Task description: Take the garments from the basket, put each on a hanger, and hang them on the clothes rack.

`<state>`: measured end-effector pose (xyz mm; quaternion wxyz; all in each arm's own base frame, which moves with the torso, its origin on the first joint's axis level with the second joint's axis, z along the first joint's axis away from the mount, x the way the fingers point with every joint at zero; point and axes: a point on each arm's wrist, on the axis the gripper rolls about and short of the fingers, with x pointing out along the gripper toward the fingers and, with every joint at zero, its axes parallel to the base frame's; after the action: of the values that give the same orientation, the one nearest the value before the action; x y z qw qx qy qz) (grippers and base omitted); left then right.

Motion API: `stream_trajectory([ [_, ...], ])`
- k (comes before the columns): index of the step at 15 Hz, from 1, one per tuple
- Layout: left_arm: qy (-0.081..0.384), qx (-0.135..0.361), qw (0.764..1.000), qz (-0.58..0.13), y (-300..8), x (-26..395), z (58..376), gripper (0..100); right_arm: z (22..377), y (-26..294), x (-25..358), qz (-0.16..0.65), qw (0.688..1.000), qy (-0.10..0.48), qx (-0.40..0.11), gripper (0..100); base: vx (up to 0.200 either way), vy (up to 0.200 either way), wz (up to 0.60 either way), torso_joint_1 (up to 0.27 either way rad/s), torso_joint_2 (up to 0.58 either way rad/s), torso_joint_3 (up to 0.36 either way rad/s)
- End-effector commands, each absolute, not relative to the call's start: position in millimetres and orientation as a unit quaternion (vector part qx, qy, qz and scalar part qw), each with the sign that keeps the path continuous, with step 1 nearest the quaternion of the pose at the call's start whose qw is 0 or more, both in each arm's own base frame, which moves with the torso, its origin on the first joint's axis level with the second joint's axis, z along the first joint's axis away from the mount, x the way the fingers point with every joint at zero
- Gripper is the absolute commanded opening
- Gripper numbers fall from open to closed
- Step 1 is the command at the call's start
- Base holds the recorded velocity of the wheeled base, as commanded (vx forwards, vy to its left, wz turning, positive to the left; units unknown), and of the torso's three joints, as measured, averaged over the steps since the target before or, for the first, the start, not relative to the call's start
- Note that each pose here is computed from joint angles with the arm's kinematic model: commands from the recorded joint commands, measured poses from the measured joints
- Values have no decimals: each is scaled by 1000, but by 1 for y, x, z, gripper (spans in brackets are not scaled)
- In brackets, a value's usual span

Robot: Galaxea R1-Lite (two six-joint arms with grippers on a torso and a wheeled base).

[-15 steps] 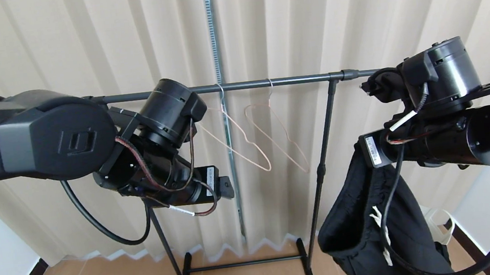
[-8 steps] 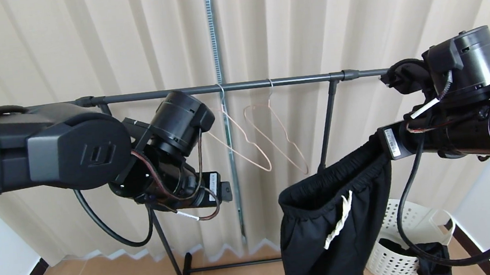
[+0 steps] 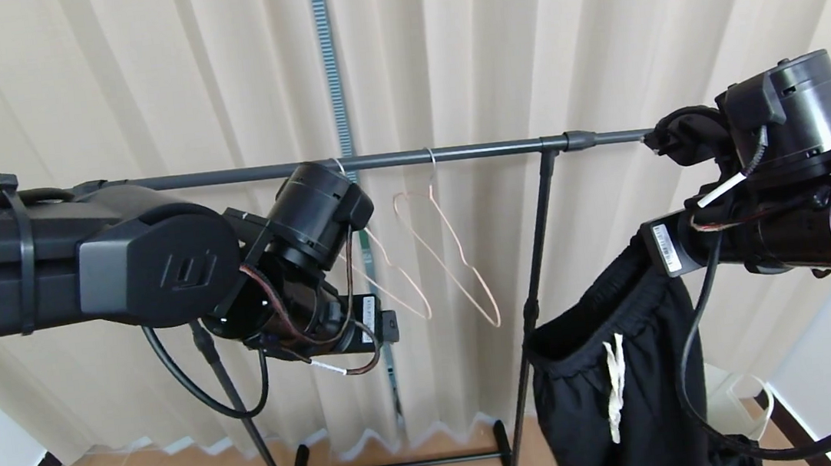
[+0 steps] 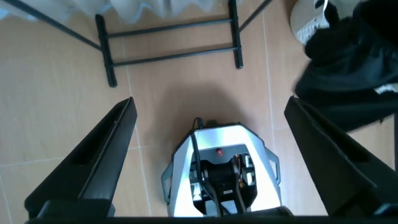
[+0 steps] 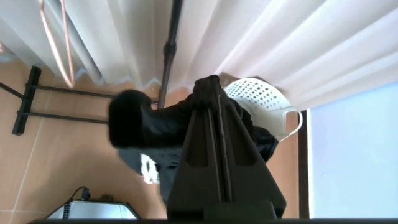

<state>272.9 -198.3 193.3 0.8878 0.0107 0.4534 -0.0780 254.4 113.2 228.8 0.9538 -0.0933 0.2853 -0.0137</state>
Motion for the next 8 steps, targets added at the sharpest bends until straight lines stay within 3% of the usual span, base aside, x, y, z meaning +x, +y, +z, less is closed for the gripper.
stream_trajectory([
  [1, 442, -2, 894, -73, -201, 279, 191, 100, 228, 113, 254, -14, 953, 287, -94, 0, 0, 0, 0, 0, 0, 0],
  [5, 427, -9, 902, -62, -204, 293, 182, 100, 228, 113, 254, -14, 953, 286, -94, 0, 0, 0, 0, 0, 0, 0],
  [8, 395, -26, 918, -33, -209, 331, 165, 100, 229, 112, 253, -14, 954, 284, -93, 0, 0, 0, 0, 0, 0, 0],
])
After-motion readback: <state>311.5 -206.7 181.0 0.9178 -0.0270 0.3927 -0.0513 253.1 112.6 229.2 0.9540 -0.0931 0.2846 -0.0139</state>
